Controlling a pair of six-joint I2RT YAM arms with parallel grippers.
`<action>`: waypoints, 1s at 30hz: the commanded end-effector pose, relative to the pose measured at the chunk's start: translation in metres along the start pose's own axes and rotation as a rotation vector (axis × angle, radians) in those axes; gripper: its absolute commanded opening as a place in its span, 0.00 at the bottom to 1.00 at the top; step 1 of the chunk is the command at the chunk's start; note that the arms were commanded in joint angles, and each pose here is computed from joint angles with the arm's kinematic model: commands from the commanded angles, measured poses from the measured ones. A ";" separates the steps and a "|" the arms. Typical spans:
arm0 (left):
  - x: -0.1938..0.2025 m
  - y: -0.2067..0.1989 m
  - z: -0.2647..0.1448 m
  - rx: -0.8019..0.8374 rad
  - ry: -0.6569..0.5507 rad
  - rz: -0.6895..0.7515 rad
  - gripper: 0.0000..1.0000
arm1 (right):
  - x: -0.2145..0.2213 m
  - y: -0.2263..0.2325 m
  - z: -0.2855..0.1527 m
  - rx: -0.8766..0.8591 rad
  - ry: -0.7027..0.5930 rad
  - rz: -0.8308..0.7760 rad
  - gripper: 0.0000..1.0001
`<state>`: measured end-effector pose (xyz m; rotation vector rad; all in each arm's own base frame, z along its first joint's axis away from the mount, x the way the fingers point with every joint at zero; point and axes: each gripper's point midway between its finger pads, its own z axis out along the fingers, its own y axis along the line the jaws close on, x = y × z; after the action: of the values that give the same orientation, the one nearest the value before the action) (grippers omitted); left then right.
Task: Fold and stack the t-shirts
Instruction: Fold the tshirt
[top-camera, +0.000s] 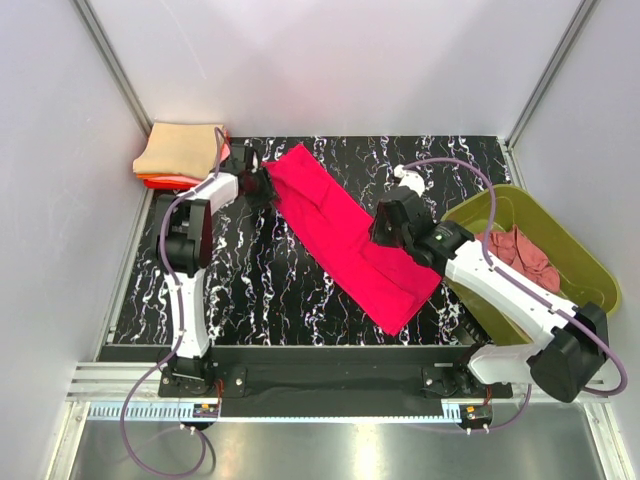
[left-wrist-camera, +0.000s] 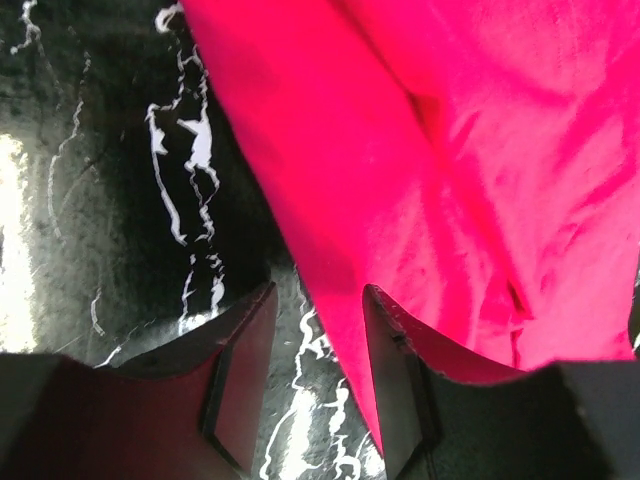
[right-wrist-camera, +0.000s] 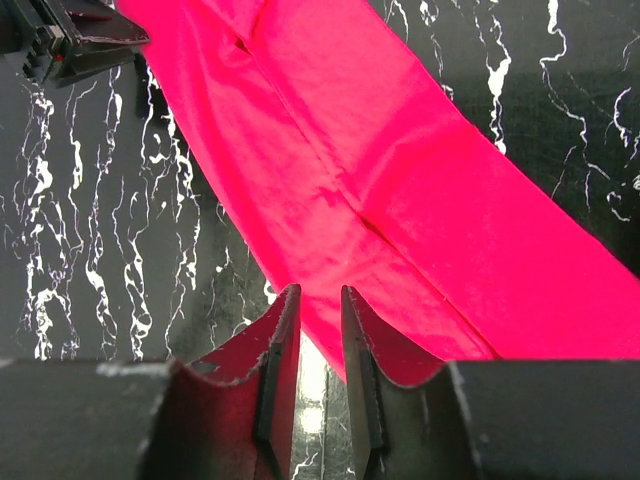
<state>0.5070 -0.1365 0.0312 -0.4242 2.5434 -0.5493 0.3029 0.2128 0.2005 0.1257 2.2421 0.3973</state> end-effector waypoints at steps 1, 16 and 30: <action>-0.020 0.000 0.002 -0.037 -0.056 0.003 0.46 | -0.031 0.007 -0.006 -0.002 -0.085 0.002 0.30; -0.077 -0.018 0.036 0.076 -0.131 -0.009 0.00 | -0.041 0.011 0.025 0.041 -0.104 0.002 0.30; -0.077 -0.042 -0.056 0.132 -0.196 0.047 0.49 | -0.041 0.015 0.020 -0.010 -0.085 -0.013 0.30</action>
<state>0.5504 -0.1321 0.0521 -0.4254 2.4462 -0.6310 0.3426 0.2226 0.1899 0.1215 2.2394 0.3133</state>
